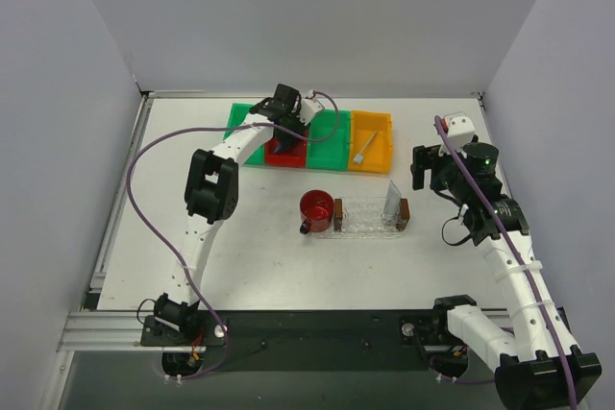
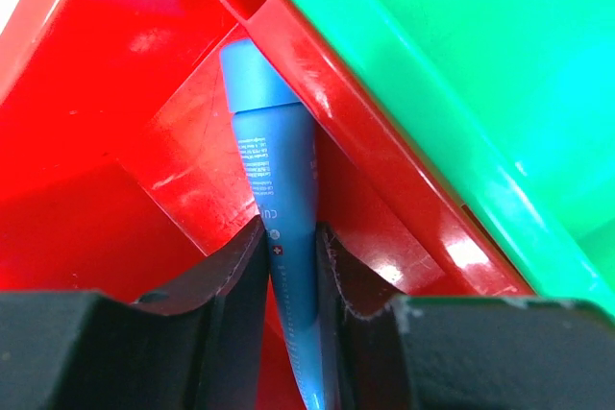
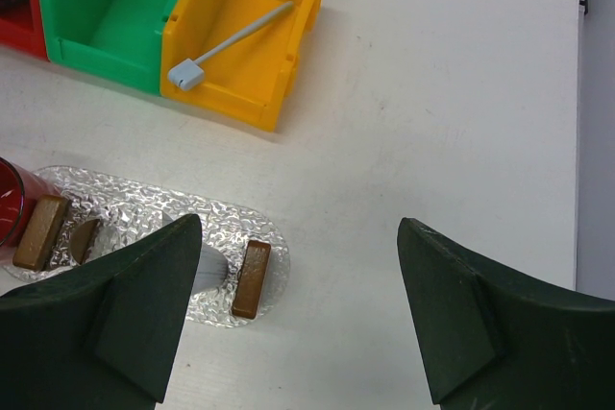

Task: Prepare toiletry sets of a toothbrush and toothpaste on the tray

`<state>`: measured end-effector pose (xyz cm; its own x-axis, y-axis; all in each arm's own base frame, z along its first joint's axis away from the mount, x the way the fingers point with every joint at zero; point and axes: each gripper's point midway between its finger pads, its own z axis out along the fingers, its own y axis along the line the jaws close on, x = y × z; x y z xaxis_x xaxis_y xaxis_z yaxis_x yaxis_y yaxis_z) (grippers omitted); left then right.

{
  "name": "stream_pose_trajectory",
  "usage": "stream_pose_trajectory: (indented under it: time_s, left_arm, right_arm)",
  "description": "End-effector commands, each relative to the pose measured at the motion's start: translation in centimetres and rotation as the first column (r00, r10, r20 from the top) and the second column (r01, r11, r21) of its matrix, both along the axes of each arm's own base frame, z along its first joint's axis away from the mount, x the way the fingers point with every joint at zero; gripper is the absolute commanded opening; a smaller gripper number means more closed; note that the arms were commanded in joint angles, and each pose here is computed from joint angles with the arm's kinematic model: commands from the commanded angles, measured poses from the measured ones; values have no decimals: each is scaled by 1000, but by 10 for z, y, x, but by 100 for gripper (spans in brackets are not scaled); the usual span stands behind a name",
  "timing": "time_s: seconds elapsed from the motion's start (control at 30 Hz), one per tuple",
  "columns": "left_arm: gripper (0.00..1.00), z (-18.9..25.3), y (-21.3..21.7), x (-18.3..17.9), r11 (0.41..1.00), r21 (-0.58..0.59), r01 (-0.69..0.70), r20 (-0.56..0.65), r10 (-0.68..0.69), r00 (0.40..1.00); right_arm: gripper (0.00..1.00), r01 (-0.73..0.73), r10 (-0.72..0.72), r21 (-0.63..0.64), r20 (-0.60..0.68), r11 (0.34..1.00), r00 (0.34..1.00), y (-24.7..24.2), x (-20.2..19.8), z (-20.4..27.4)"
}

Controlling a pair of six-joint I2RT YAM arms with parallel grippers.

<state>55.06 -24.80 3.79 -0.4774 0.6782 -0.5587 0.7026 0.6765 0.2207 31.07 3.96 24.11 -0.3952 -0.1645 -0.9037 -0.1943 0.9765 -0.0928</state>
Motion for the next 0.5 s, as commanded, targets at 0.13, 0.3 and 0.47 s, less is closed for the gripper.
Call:
stream_pose_trajectory:
  time_s: [0.13,0.3,0.47]
  left_arm:
    - [17,53,-1,9,998,-56,-7,82,12,997]
    - [10,80,5,16,997,-71,-36,137,45,990]
    - [9,107,11,18,995,-91,-49,174,65,983]
  right_arm:
    - [77,1,-1,15,9,1000,1000,0,3,2]
    - [77,1,-1,16,10,1000,1000,-1,3,3]
    - [77,1,-2,23,14,1000,1000,-1,2,4]
